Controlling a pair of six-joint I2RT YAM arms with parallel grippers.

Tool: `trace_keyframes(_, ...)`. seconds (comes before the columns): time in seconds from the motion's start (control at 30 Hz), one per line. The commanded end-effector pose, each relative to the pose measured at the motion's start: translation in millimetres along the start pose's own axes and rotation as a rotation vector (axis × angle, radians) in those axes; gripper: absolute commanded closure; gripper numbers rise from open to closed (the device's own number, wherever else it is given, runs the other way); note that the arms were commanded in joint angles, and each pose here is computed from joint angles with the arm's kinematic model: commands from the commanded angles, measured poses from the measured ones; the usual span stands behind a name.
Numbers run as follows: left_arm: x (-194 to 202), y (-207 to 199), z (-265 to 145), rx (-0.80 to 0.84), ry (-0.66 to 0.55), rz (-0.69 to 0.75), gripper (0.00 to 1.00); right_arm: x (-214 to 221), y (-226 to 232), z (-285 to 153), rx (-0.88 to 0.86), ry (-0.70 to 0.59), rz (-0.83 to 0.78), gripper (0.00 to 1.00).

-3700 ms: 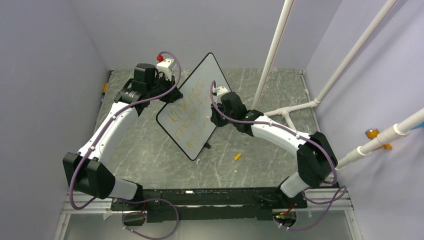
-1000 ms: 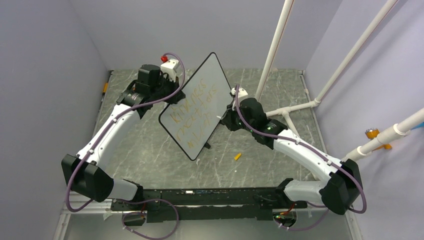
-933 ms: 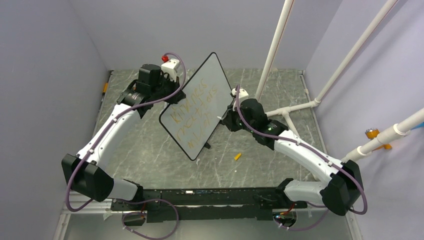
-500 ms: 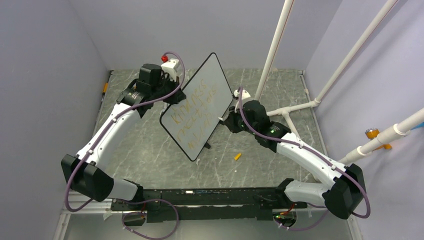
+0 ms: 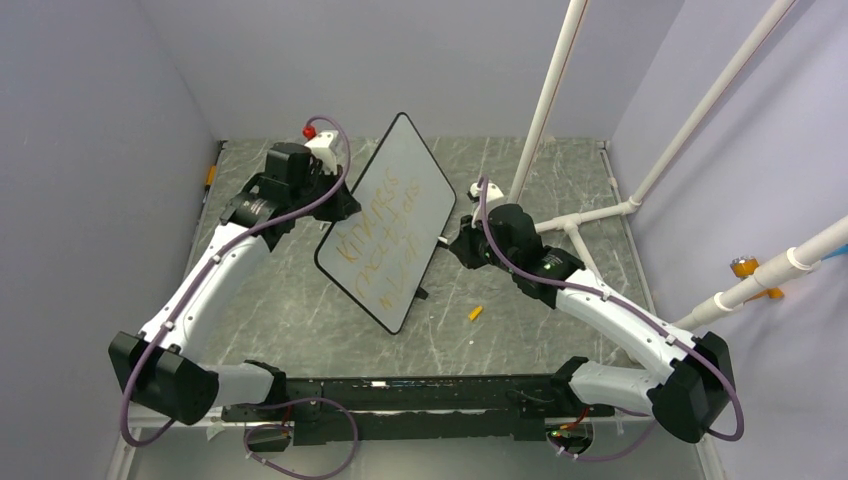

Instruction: Write a sentence on the whiteboard

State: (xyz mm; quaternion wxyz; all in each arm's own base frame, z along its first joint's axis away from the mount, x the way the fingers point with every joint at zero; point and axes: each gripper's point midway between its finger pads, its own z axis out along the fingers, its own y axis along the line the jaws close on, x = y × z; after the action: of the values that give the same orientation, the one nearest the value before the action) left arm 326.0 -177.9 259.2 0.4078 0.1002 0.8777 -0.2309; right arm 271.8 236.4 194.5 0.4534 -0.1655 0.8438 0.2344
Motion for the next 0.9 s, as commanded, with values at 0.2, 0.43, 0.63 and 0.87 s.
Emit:
trace_keyframes(0.2, 124.4, 62.0, -2.8, -0.217, 0.376, -0.095, 1.0, -9.6, 3.0, -7.6, -0.01, -0.05, 0.01, 1.0)
trace_keyframes(0.43, 141.0, 68.9, 8.8, -0.206, 0.412, -0.069, 1.0, -6.3, 2.9, -4.8, -0.014, -0.042, 0.008, 1.0)
trace_keyframes(0.63, 157.2, 77.6, 15.5, -0.224, 0.438, -0.061, 1.0, -3.6, 0.9, -1.2, -0.007, -0.037, 0.003, 1.0)
trace_keyframes(0.87, 166.9, 77.4, 21.7, -0.217, 0.435, -0.097, 1.0, -2.3, -0.6, 0.8, -0.001, -0.036, -0.004, 1.0)
